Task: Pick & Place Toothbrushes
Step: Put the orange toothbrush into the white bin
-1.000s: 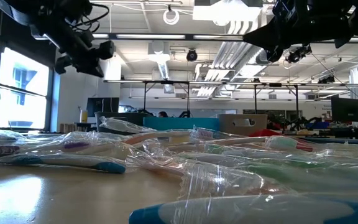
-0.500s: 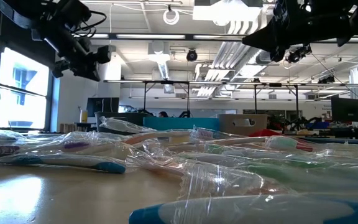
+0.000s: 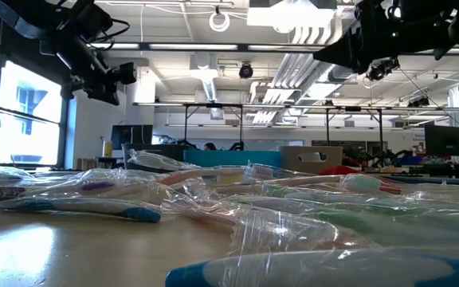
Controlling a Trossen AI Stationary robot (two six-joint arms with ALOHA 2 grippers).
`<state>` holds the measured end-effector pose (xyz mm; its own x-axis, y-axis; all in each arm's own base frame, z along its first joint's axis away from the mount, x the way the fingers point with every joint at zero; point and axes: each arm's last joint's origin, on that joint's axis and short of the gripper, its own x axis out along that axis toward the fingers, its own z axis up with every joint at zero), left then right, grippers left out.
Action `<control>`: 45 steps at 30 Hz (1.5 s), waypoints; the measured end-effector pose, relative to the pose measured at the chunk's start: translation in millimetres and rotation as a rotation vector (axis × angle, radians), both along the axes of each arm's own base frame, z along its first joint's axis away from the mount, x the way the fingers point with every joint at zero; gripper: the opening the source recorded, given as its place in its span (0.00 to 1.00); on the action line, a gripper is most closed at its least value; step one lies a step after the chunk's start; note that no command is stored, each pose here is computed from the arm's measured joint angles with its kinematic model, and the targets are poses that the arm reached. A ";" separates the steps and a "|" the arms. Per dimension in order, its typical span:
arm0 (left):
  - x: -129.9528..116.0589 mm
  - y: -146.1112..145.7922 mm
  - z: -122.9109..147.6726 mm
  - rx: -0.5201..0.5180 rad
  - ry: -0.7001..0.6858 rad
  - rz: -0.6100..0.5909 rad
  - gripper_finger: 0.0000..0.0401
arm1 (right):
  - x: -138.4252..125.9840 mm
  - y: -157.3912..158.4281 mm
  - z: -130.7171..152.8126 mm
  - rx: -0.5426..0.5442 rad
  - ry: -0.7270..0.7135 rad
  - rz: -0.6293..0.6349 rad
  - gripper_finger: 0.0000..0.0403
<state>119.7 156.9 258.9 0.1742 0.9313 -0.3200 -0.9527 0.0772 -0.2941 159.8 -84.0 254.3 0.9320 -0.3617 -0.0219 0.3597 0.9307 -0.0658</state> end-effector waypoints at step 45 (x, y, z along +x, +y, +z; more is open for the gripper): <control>11.4 -0.1 18.4 -0.225 -0.428 -0.025 0.00 | -10.1 -9.3 31.2 -0.062 -0.338 -0.212 0.00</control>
<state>131.1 156.9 277.3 0.3555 0.8413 -0.4073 -0.7410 -0.0119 -0.6714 149.7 -93.3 285.5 0.7873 -0.5379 0.3014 0.5545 0.8314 0.0353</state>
